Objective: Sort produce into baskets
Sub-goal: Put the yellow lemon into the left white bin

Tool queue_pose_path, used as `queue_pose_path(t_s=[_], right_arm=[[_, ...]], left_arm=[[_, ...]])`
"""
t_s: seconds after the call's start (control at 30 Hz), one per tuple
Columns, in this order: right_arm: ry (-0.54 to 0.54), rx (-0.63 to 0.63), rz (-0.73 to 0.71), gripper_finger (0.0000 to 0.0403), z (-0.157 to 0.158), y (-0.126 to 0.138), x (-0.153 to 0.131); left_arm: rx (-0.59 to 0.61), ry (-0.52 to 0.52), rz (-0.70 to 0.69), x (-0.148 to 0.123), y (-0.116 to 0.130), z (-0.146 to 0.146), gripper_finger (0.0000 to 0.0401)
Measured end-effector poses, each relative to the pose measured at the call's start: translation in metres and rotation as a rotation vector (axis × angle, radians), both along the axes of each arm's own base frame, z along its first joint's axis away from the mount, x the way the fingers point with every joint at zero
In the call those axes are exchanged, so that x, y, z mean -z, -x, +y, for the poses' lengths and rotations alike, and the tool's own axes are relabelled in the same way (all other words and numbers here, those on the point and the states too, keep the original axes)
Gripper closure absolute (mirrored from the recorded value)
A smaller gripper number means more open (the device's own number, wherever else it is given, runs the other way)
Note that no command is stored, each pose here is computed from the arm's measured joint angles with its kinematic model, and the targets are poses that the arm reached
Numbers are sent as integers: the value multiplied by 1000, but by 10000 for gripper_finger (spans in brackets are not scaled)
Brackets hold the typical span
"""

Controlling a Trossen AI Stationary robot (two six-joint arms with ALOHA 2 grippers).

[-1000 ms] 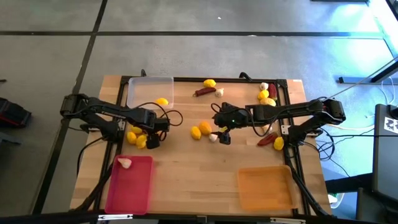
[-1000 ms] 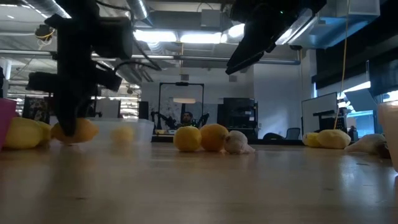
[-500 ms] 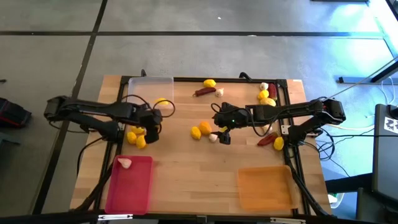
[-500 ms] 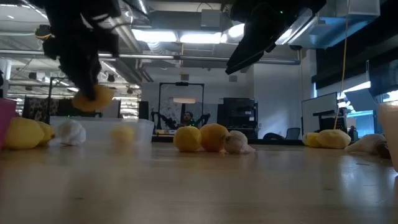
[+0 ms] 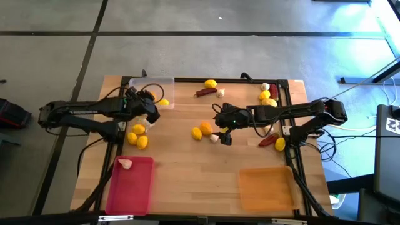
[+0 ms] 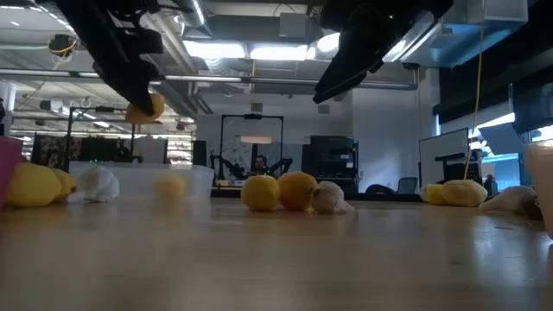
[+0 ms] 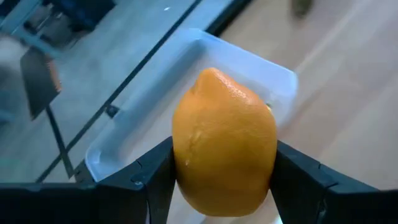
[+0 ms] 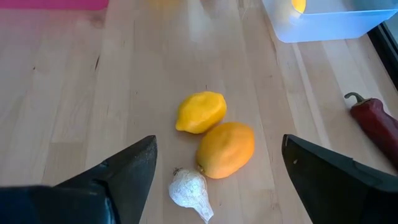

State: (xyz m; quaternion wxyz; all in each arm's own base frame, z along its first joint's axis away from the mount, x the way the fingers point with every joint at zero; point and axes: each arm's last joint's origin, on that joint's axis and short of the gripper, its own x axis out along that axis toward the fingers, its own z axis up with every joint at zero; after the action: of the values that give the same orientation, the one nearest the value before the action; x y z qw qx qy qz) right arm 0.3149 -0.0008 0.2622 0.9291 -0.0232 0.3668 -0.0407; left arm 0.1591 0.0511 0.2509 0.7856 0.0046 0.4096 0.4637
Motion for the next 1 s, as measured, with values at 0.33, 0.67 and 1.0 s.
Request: queue_pose_path(t_s=[0.33, 0.67, 1.0], right_arm=[[0, 0, 14, 66, 0, -2, 4], [3, -2, 62, 66, 0, -13, 23], [3, -2, 68, 66, 0, -15, 26]], left_arm=[[-198, 79, -2, 16, 1, 50, 191], [-392, 172, 141, 43, 12, 87, 191], [-392, 270, 202, 53, 18, 94, 139]])
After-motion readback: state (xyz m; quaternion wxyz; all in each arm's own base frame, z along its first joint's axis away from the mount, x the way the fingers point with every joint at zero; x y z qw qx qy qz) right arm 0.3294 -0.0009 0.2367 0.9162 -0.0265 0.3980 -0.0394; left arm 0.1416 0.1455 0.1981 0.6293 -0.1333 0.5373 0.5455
